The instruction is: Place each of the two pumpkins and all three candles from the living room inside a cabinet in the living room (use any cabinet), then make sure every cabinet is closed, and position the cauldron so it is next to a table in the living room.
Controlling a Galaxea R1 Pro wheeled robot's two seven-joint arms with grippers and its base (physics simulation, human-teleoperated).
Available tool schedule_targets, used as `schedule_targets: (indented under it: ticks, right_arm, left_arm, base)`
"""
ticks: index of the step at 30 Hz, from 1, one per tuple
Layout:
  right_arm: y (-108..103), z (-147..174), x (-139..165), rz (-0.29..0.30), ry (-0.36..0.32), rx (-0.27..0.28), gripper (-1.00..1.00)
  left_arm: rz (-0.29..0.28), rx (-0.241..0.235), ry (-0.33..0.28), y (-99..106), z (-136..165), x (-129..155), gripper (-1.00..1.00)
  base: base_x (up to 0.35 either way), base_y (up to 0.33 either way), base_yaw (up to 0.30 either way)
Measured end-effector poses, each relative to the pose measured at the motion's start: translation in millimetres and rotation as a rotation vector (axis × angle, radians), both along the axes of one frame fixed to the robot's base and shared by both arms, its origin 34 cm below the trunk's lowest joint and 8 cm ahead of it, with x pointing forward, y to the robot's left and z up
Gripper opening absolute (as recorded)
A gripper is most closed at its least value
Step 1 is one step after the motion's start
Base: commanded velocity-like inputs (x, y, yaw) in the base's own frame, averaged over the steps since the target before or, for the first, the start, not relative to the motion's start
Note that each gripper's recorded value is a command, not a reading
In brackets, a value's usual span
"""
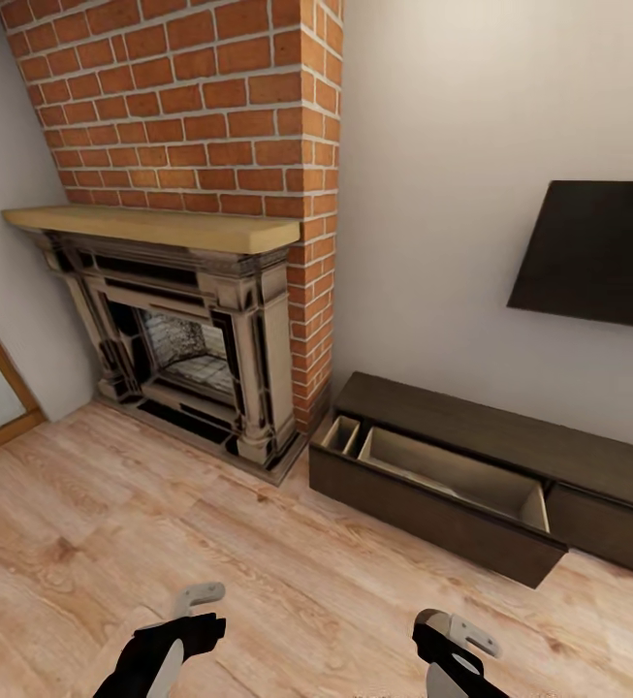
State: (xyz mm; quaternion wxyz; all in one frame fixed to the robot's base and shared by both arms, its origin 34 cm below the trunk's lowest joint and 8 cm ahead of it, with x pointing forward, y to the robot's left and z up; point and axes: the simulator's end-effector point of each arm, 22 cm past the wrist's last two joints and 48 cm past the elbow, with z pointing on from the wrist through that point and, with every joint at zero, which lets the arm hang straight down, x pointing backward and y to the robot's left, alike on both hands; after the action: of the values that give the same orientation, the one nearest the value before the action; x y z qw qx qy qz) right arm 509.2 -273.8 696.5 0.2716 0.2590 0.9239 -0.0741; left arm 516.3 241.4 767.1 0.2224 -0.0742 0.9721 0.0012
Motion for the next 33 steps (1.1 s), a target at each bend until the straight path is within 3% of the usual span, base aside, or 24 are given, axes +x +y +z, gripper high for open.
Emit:
schedule_targets:
  ticks: [27,33]
  right_arm:
    - [-0.1,-0.3,-0.6,-0.001,0.002,0.0,-1.0]
    - [0.0,0.0,-0.1,0.002,0.0,-0.001,-1.0]
  left_arm:
    - [0.005,-0.004,-0.001,-0.6,2.2,1.4,1.0]
    - [0.005,-0.002,-0.001,-0.1,2.3,1.3,1.0]
  base:
    - [0.0,0.0,-0.283]
    - [0.0,0.0,-0.088]
